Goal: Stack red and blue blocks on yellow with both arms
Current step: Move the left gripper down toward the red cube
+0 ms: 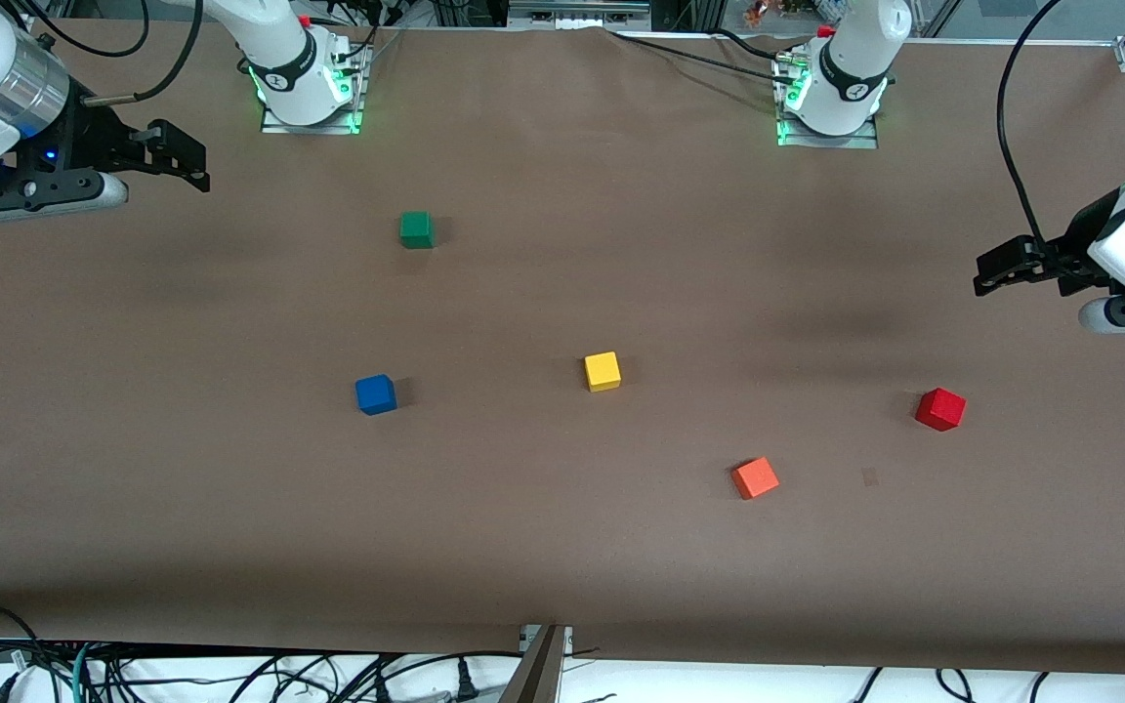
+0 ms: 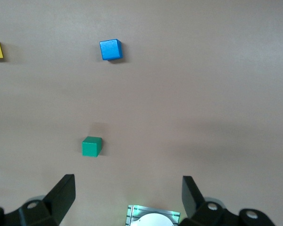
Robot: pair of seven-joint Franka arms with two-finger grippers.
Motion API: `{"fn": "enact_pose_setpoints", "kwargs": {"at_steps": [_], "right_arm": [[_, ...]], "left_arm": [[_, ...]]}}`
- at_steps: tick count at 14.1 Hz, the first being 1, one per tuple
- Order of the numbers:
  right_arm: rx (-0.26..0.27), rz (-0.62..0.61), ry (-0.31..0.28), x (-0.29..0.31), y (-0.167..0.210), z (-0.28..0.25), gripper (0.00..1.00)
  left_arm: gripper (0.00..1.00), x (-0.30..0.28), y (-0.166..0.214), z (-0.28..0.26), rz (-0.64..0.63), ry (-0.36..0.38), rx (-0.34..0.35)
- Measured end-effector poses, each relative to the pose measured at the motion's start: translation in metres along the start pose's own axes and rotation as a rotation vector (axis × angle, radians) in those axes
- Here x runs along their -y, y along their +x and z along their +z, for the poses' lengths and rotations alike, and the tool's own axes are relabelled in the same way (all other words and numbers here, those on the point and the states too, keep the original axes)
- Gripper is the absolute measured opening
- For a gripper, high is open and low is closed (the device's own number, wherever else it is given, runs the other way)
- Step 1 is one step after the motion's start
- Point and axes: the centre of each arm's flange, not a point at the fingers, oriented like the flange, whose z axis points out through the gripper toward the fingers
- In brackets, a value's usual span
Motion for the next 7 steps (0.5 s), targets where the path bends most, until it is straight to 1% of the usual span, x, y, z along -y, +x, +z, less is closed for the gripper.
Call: {"fn": "enact_pose_setpoints", "kwargs": {"at_steps": [2,4,7], "right_arm": [[-0.002,-0.003,-0.004,0.002,0.002,0.0,1.0],[-0.004,-0.006,-0.021,0.007,0.013,0.0,1.0],[0.03,-0.03,-0.067,0.021,0.041,0.005,1.0]], "left_arm": [[1.0,-0.002,0.0,0.0,0.004,0.0,0.001],[1.0,-0.003,0.001,0.001,0.005,0.0,0.001],[1.0,0.001,0.009,0.018,-0.002,0.003,0.03]]}}
